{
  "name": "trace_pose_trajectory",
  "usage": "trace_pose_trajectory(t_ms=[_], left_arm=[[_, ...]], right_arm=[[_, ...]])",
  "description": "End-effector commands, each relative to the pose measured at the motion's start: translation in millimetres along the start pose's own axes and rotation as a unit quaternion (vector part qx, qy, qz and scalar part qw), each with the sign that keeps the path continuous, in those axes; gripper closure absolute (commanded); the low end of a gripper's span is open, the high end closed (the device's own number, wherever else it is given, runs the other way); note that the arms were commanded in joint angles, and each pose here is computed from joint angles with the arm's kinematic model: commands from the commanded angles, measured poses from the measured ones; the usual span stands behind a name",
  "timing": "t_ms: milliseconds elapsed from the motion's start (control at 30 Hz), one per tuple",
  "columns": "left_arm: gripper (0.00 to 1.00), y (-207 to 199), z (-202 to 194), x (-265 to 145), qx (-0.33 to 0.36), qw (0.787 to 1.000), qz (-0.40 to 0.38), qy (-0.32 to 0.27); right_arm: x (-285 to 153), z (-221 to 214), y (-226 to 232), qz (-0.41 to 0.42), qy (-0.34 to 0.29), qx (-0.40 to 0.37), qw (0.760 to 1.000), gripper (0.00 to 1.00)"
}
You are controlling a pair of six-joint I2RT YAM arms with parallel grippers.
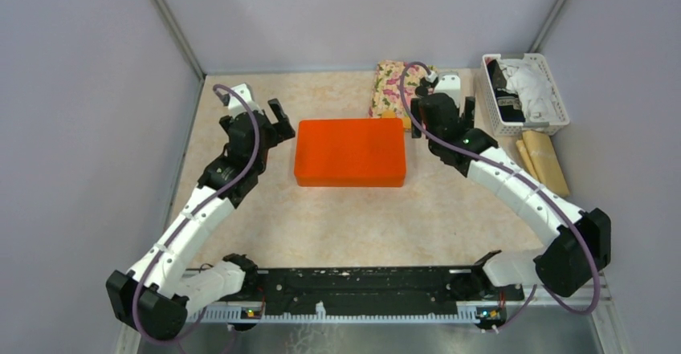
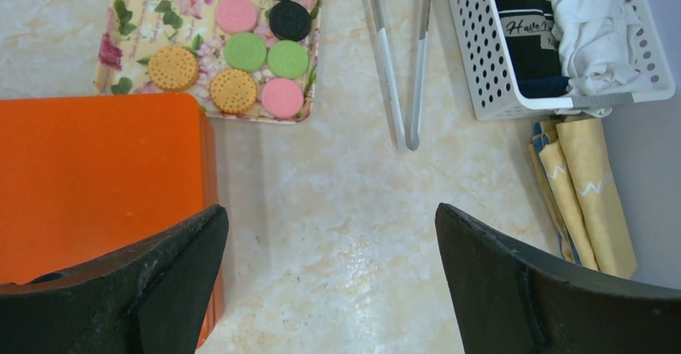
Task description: Pack the cookies
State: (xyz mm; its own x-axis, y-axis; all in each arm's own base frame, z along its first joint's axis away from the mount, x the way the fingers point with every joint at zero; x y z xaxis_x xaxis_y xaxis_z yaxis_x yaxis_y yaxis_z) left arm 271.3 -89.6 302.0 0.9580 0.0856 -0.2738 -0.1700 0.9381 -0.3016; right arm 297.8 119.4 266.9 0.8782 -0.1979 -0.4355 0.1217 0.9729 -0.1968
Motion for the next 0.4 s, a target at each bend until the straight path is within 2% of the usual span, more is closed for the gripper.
trace_pose_trajectory(t_ms=[0, 133, 367], left_arm=[[0.01, -1, 2, -2, -0.007, 1.000, -0.011, -0.013], [0.01, -4, 0, -1, -0.007, 1.000, -0.021, -0.010], [0.01, -3, -5, 1, -0.001, 1.000, -0.023, -0.002]], right_arm=[[-12, 19, -9, -0.005, -0.045, 0.038, 0.998, 0.01], [-10, 13, -13, -0.037, -0.028, 0.035, 0.998, 0.01], [-13, 10, -16, -0.030, -0.038, 0.048, 0.998, 0.01]])
Point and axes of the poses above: each gripper's point midway between its finger pads, its own x axis out along the fingers, its own y axis along the line the jaws close on, z = x × y, the point moved 7 cm from there along -x, back along the fingers, and after that the axes turned 1 degree about -x, right-handed, at the moved point
